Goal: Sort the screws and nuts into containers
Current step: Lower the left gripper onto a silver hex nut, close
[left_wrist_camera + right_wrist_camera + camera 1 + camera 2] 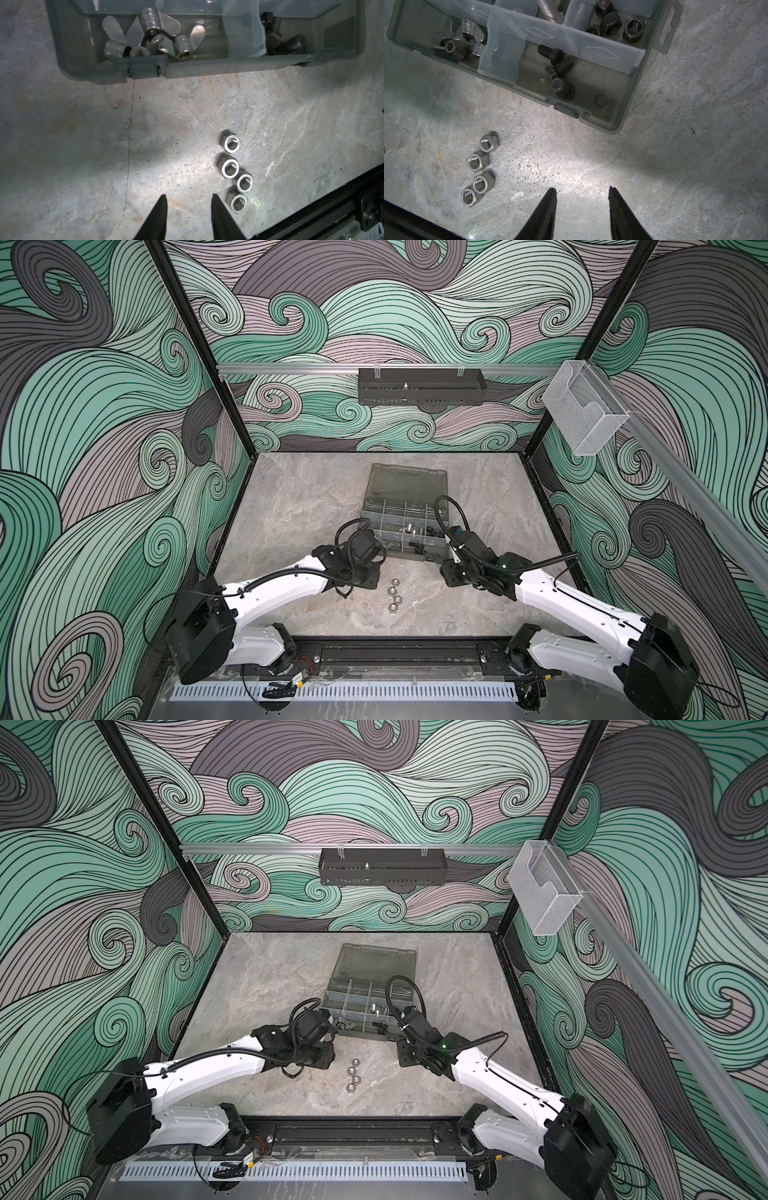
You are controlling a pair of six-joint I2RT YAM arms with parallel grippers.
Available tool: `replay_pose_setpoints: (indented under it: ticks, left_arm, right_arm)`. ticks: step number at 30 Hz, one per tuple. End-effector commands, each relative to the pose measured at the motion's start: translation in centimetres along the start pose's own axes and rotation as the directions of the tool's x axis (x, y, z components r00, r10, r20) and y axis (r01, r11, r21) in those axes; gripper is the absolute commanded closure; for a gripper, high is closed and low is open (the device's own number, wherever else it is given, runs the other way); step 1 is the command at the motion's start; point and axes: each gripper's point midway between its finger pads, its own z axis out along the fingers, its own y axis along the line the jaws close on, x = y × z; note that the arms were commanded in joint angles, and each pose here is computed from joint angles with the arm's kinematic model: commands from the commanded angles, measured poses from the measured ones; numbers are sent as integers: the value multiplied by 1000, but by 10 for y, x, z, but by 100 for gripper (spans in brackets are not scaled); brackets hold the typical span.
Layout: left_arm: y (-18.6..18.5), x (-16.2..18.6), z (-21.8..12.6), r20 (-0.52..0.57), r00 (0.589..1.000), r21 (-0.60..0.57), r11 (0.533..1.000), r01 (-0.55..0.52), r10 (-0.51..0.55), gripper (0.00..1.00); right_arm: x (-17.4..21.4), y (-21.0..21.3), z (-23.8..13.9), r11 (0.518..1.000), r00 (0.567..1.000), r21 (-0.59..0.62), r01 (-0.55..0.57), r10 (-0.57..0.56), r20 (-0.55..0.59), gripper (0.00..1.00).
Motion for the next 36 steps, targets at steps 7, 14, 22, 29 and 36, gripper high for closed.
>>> replay_pose_setpoints:
  ticks: [7, 14, 22, 29, 36]
  left_arm:
    - [-36, -8, 29, -100, 990, -22, 995, -98, 95, 61]
    - [-51, 4, 52, -182, 960, -54, 973, -225, 212, 61]
    - [-54, 9, 64, -216, 943, -44, 963, -267, 252, 61]
    - [-52, 15, 74, -240, 935, -51, 958, -281, 262, 61]
    - [-53, 13, 80, -243, 932, -55, 955, -290, 269, 62]
  right_arm:
    - [5, -6, -1, 999, 999, 13, -38, 38, 1, 57]
    - [11, -8, 0, 999, 999, 13, -45, 45, -10, 57]
    - [12, -8, 1, 999, 999, 10, -53, 53, -8, 56]
    - [13, -7, 2, 998, 998, 7, -55, 55, -16, 56]
    - [14, -8, 2, 998, 998, 10, -56, 56, -16, 56]
